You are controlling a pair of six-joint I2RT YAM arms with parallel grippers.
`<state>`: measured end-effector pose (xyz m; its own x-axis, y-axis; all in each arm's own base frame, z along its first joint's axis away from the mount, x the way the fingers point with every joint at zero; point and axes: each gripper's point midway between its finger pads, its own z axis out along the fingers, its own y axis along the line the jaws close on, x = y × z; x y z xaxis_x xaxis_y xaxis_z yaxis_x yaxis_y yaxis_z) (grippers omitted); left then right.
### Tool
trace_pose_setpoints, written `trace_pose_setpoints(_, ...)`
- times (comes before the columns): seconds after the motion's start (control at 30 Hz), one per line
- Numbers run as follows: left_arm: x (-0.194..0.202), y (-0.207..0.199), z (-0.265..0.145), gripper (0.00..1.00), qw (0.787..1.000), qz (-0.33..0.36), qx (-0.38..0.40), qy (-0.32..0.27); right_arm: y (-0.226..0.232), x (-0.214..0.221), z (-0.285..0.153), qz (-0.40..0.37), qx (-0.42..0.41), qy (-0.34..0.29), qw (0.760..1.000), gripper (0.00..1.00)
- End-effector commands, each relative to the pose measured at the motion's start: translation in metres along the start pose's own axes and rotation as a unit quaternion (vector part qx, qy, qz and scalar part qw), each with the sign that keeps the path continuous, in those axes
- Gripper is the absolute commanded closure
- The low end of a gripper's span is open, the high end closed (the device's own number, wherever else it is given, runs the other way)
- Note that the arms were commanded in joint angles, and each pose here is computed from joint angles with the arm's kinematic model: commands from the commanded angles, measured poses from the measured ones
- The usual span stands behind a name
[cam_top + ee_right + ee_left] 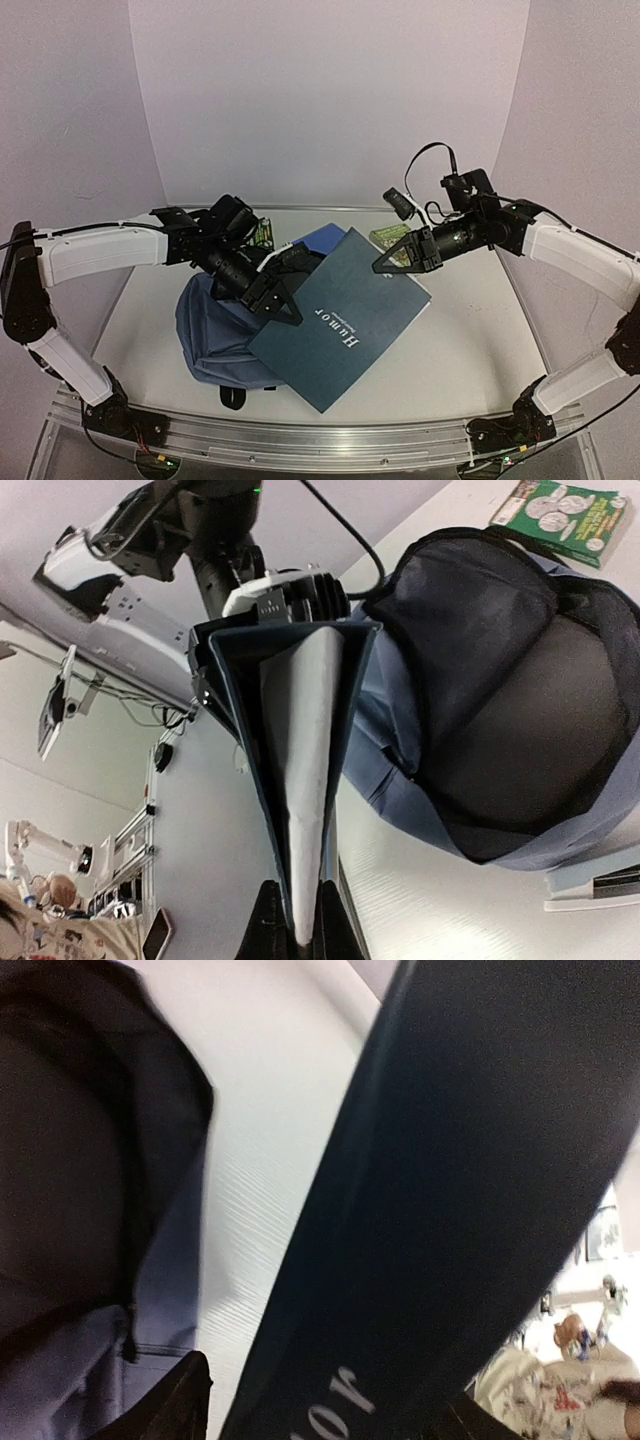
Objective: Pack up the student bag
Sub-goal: Pick up the book from the center of the board, then place the book in the student bag.
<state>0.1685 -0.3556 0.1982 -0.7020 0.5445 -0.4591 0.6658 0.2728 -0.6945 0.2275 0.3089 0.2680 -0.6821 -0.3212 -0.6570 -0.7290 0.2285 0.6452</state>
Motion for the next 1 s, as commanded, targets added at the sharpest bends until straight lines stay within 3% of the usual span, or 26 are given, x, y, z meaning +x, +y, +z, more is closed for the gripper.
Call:
trace_pose_setpoints(0.0,-0.052,0.04,-0.062,0.26,0.98,-0.034,-0.118,-0.157,-0.022,-0.035,-0.004,0.033,0.066,-0.085,0.994,1.0)
trace_pose_setpoints(0.17,-0.051,0.093,-0.137,0.03,0.922,-0.135,-0.236,-0.274,-0.032,-0.072,-0.027,0.076,0.107,-0.169,0.977,1.0)
trace_pose_setpoints(0.33,-0.023,0.135,-0.165,0.0,0.884,-0.218,-0.289,-0.297,-0.059,-0.089,-0.068,0.151,0.16,-0.244,0.944,1.0)
trace_pose_setpoints(0.47,-0.005,0.154,-0.153,0.0,0.881,-0.258,-0.279,-0.283,-0.071,-0.086,-0.083,0.176,0.184,-0.268,0.929,1.0)
trace_pose_setpoints(0.73,0.01,0.177,-0.12,0.01,0.887,-0.308,-0.243,-0.242,-0.081,-0.073,-0.082,0.202,0.195,-0.268,0.922,1.0)
trace_pose_setpoints(0.8,0.002,0.169,-0.113,0.06,0.9,-0.296,-0.208,-0.245,-0.082,-0.072,-0.082,0.208,0.195,-0.268,0.92,1.0)
trace_pose_setpoints(0.87,-0.005,0.163,-0.108,0.24,0.909,-0.287,-0.177,-0.246,-0.084,-0.07,-0.082,0.213,0.197,-0.269,0.918,1.0)
trace_pose_setpoints(0.97,-0.011,0.155,-0.104,0.74,0.918,-0.277,-0.15,-0.24,-0.088,-0.067,-0.083,0.228,0.201,-0.274,0.913,1.0)
